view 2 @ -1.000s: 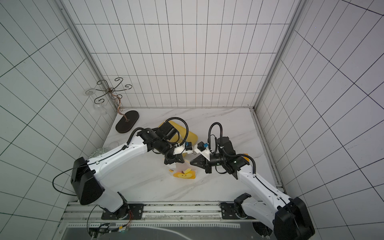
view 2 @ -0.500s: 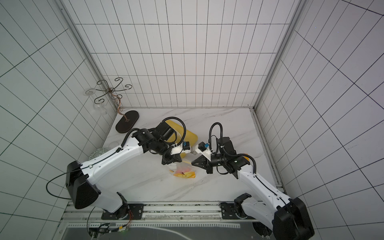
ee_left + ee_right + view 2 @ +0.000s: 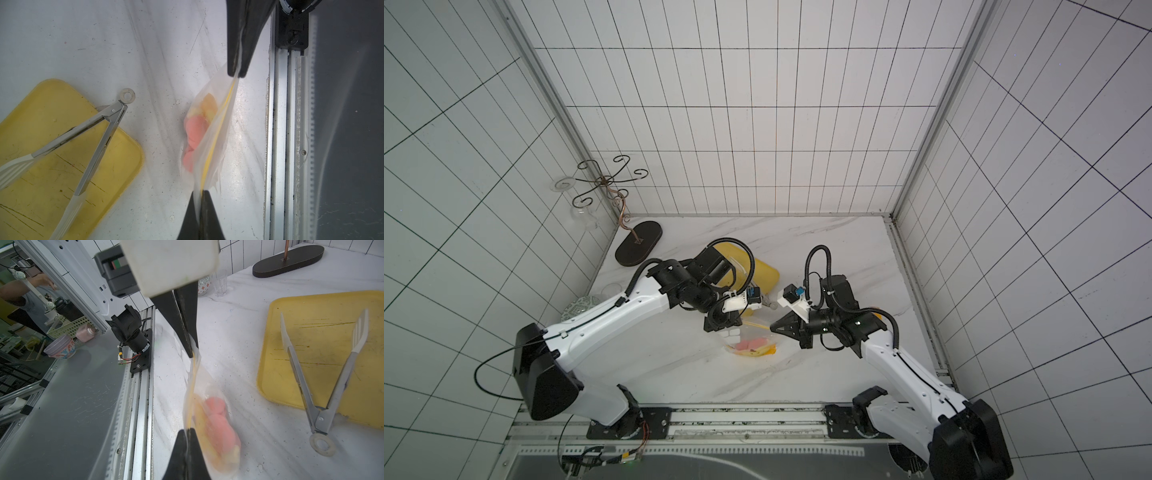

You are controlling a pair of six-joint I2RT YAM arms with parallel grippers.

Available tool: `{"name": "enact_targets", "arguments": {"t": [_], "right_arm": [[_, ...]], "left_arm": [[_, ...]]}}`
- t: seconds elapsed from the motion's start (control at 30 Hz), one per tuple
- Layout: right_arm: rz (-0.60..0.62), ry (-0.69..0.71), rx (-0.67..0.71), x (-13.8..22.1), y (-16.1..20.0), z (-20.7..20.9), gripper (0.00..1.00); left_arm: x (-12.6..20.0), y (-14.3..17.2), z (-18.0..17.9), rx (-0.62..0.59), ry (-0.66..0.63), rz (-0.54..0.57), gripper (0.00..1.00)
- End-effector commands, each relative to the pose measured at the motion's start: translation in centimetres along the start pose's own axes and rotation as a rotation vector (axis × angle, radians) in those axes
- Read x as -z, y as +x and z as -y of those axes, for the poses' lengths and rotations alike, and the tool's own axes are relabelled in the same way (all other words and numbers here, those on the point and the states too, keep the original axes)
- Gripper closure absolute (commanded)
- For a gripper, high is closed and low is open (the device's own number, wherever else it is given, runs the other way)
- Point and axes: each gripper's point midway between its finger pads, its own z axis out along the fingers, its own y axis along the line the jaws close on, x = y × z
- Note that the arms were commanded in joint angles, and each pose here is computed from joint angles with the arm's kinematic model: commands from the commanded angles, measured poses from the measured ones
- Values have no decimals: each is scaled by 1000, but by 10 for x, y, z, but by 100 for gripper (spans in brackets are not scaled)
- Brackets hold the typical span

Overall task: Put the cookies into a resealable bag to prevent moisture
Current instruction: Close the ziploc bag at the center of the board.

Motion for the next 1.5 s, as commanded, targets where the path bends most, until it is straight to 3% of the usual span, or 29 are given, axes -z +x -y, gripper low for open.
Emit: {"name": "enact_targets", "arguments": {"t": [0.0,0.03,0.07,0.1,0.27,0.33,0.37,0.4,0.43,0.73,0.83,0.97,1.1,1.27,1.37,1.47], "right_arm": [[11,15,13,8,-9,-1,100],[10,15,10,8,-8,-1,100],[8,16,9,9,-8,-1,100],[6,14,5,8,-7,-1,100],[-7,30,4,10,-4,1,100],[-3,41,6,13,-6,2,100],[1,44,6,14,-7,2,100],[5,48,8,15,-9,3,100],[6,51,11,16,-10,3,100],[-18,51,-11,18,-4,4,100],[-14,52,2,18,-7,4,100],[-10,83,40,17,-10,10,76],[20,92,93,11,-14,12,70],[76,30,108,3,-34,8,70],[43,8,123,-10,-29,5,73],[44,-14,119,-13,-32,4,84]], "left_arm": [[8,16,3,27,-22,-52,81],[10,16,3,26,-29,-53,84],[12,17,3,26,-36,-56,97],[14,17,2,24,-44,-59,100],[19,15,0,33,-61,-56,100],[17,19,-2,58,-75,-66,84],[17,21,1,53,-68,-71,85],[17,23,1,45,-70,-73,99],[17,24,1,46,-71,-76,100],[25,17,-3,68,-70,-36,95],[27,10,3,62,-34,-6,100],[28,-10,10,65,29,78,100],[23,-10,11,87,63,62,100],[22,-10,9,83,50,69,100],[23,-11,7,84,46,71,100],[22,-11,7,81,46,70,100]]}}
